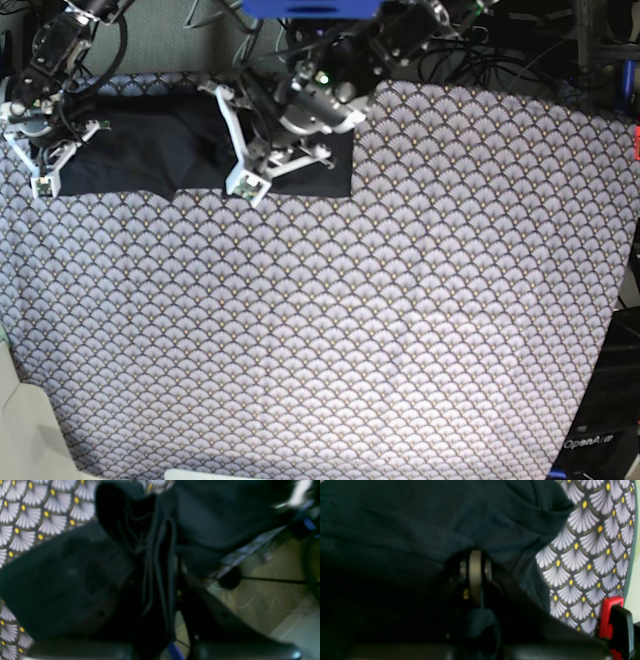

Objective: Fold the T-shirt properly
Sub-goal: 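Fold the strip end with the left gripper toward the right gripper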

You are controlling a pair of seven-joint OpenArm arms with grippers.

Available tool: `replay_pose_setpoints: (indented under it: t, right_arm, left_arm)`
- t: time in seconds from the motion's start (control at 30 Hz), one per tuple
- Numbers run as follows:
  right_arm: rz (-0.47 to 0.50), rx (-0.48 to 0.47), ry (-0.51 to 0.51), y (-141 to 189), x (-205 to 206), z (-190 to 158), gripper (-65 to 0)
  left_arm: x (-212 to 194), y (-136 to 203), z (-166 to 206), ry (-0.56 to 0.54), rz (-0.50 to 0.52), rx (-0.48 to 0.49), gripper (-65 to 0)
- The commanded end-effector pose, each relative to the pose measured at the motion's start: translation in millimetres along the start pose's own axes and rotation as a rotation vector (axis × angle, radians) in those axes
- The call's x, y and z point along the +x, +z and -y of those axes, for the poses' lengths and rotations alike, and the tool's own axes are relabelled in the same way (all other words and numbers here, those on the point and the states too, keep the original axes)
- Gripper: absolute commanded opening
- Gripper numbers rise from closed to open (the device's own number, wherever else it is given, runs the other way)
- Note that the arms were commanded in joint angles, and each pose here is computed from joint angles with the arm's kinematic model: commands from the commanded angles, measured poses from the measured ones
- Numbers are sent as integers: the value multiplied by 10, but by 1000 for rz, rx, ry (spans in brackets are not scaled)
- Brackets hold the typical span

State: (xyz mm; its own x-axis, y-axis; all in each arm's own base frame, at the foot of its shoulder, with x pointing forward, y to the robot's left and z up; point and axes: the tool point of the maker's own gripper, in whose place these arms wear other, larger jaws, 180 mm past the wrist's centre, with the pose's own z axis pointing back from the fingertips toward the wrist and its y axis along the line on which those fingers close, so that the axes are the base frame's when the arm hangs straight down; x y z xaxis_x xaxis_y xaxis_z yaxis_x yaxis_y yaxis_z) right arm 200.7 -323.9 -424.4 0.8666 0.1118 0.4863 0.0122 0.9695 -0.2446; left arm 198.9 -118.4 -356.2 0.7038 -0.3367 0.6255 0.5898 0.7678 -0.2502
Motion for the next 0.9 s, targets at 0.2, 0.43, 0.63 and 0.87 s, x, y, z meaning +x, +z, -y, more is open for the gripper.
replay_pose_setpoints:
  t: [0.2,0.43,0.63,0.87]
  right_arm:
    - [22,8,4,14,64,-8,-650]
    - [12,6,8,25,17,-3,-650]
    - [8,8,8,26,-6,-12,-650]
    - [7,6,11,29,-10,0,-650]
  left_arm:
    - [236,15,176,-8,58,-39,-650]
    - [286,37,194,-18,67,-50,-649]
    - [367,62,251,-29,134,-62,-434]
    - [513,168,267,-29,230,-72,-381]
